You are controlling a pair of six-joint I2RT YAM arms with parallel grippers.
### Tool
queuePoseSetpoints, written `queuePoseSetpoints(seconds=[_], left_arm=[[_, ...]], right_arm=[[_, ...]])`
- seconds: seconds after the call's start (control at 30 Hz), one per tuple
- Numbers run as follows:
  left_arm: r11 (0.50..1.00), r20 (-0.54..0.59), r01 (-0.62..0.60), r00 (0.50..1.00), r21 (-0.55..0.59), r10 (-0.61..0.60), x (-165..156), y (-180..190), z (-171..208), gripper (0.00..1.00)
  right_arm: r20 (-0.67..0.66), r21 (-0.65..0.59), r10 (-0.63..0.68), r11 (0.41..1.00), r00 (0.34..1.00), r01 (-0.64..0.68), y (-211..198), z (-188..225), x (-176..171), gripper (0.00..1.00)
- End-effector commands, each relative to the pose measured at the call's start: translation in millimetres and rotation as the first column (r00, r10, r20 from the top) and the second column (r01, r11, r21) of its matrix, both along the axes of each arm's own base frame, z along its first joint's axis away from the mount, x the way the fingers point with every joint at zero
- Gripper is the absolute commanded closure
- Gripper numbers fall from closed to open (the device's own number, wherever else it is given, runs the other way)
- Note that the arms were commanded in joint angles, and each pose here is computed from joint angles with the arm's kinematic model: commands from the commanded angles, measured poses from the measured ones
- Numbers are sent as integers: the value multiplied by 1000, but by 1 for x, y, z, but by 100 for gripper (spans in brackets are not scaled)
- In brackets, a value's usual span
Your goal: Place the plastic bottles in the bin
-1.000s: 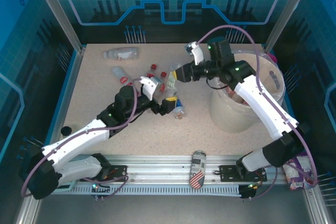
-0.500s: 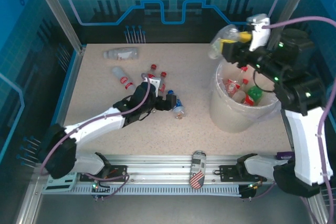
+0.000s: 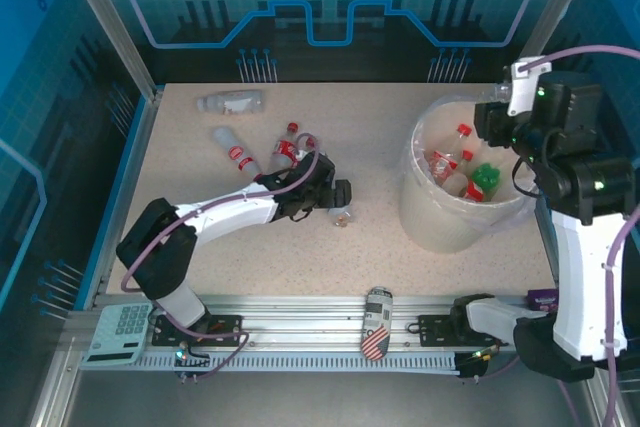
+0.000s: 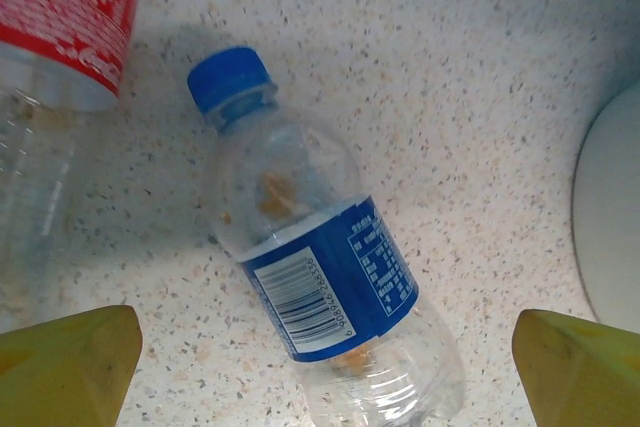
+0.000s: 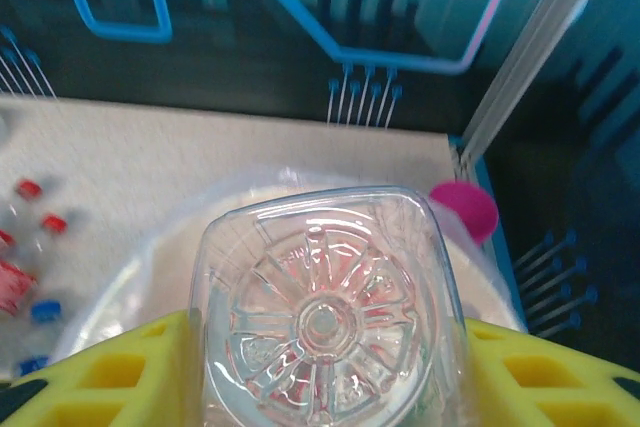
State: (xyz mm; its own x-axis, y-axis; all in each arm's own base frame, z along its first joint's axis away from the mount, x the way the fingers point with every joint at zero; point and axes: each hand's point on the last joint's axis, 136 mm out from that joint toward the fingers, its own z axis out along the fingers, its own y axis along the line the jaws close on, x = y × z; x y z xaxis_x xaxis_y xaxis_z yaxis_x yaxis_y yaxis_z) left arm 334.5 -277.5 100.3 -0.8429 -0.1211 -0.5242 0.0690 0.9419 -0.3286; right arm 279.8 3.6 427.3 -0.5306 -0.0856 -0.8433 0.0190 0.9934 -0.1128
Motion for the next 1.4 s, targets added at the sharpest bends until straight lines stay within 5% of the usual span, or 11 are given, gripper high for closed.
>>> queuePoseSetpoints(seconds=[0.0, 0.37, 0.83, 1.07, 1.37], left_arm=[[999, -32, -20, 999, 41, 22, -4, 2, -7, 4], [999, -89, -23, 996, 30, 26, -8, -5, -35, 6], [999, -97, -31, 995, 27, 34, -6, -8, -44, 11], [999, -102, -31, 994, 29, 34, -6, -8, -50, 12], [999, -106, -32, 994, 43, 36, -8, -5, -54, 12]], right_arm=[[-125, 45, -2, 999, 992, 8, 0, -39, -6, 62], [-339, 263, 165, 962, 926, -75, 38, -128, 1, 62], [-493, 279, 167, 960, 854, -26, 39, -203, 11, 62], [-498, 286, 163, 958, 852, -16, 36, -209, 9, 55], [-339, 332, 194, 940, 921, -76, 39, -148, 7, 29]])
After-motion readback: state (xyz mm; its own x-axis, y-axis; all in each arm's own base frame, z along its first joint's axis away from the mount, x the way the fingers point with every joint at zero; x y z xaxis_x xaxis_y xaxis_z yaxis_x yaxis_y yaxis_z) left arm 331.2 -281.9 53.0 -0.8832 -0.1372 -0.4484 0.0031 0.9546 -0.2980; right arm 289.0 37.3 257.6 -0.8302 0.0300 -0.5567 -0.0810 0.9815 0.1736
